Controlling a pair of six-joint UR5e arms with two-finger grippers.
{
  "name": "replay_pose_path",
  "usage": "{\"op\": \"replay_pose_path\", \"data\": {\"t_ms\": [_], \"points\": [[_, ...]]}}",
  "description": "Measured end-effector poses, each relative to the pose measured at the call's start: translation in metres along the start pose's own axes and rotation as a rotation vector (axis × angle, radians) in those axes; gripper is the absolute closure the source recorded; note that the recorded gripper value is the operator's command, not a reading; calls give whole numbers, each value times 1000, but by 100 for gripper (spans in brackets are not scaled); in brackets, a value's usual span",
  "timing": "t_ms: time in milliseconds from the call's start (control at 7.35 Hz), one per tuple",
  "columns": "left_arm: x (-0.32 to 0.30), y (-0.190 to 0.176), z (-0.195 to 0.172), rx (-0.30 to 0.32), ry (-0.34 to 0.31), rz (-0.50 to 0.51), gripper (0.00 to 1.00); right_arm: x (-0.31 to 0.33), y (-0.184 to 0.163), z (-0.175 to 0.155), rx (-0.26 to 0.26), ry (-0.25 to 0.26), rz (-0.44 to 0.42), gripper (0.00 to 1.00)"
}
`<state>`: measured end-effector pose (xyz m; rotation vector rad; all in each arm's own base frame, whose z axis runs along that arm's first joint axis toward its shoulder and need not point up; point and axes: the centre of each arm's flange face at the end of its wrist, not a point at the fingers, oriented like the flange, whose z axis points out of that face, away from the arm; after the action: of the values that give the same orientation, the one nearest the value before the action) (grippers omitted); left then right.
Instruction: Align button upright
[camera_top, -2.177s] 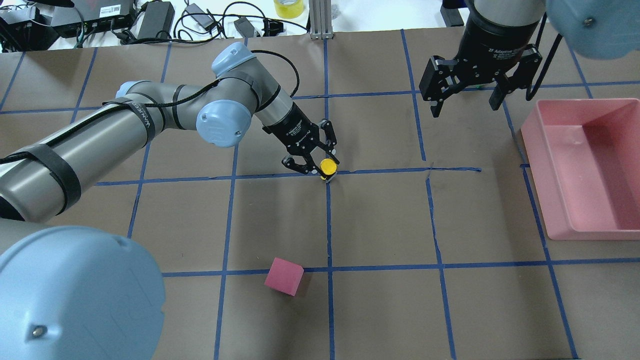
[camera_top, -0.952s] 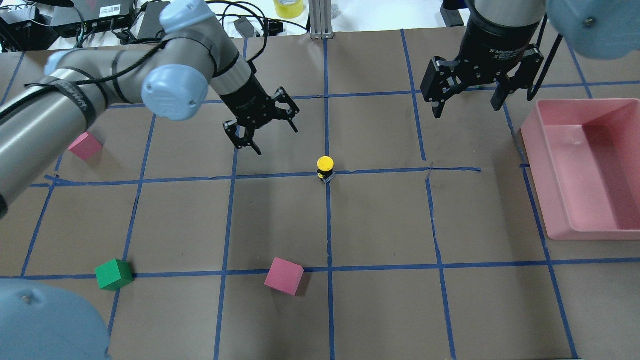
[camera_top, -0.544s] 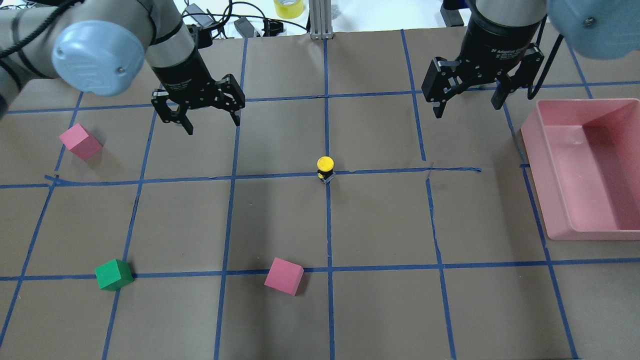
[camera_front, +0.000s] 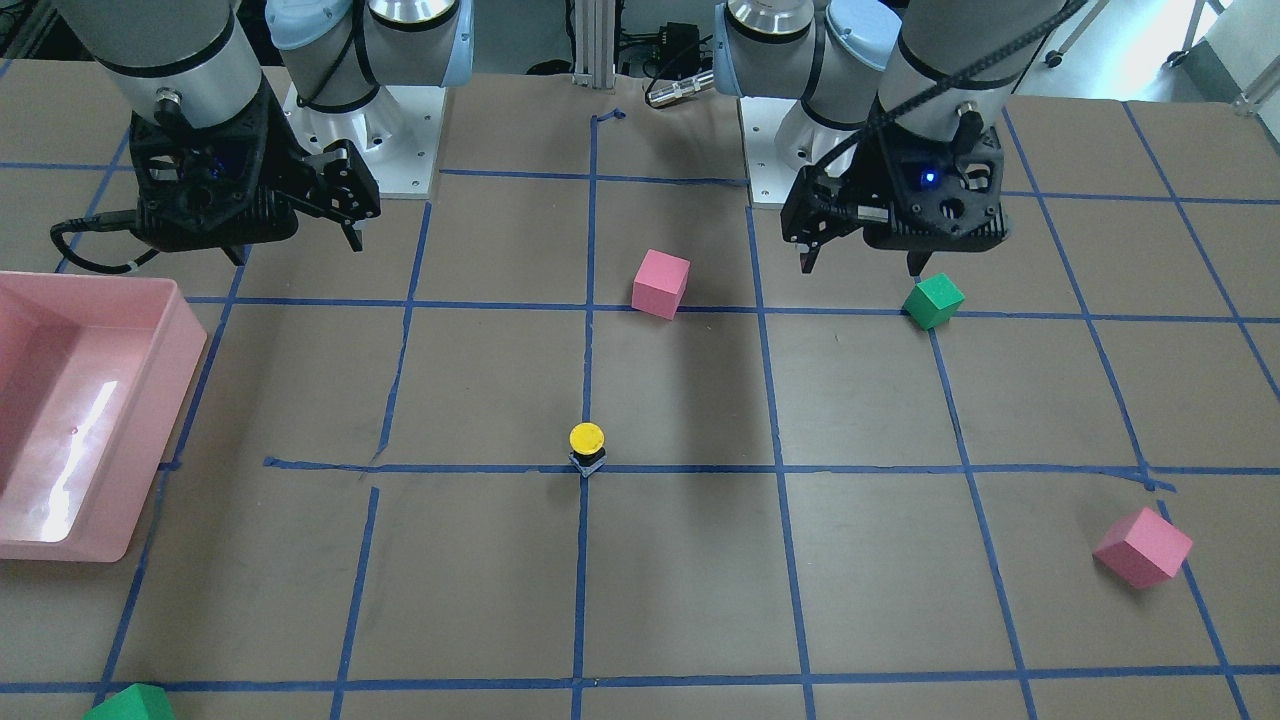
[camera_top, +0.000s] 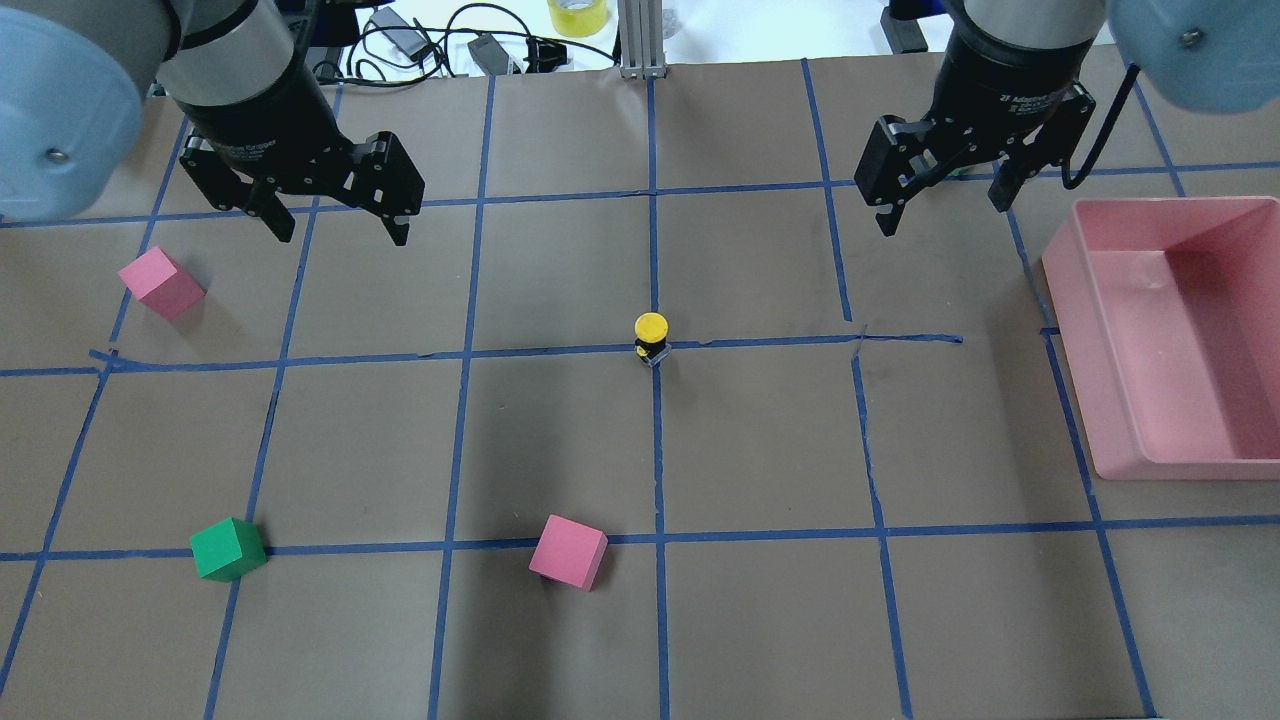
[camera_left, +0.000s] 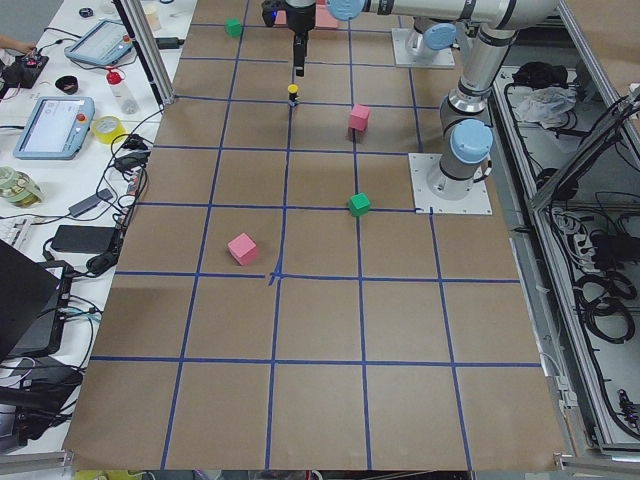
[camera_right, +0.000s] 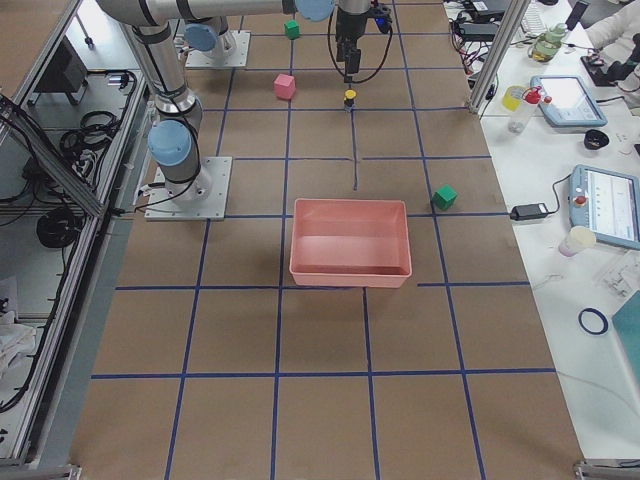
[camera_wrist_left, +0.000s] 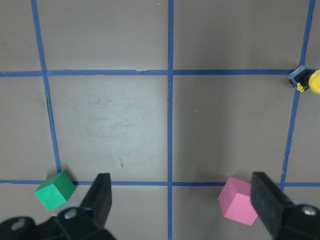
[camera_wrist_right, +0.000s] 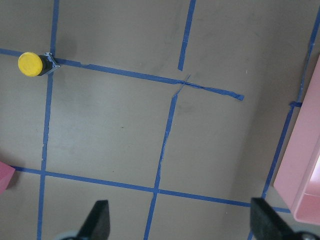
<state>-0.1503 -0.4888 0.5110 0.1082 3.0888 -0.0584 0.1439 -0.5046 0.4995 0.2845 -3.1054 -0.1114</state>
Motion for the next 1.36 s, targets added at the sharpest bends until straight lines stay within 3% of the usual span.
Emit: {"op": "replay_pose_path", "data": {"t_ms": [272, 680, 1361], "points": [[2, 6, -2, 40, 7, 8, 0, 0, 0, 0, -2, 0, 54, 0], [4, -1, 10, 156, 24, -23, 0, -1, 1, 0, -11, 0, 76, 0], [5, 2, 15, 178, 29, -19, 0, -1, 2, 1, -18, 1, 76, 0]]}}
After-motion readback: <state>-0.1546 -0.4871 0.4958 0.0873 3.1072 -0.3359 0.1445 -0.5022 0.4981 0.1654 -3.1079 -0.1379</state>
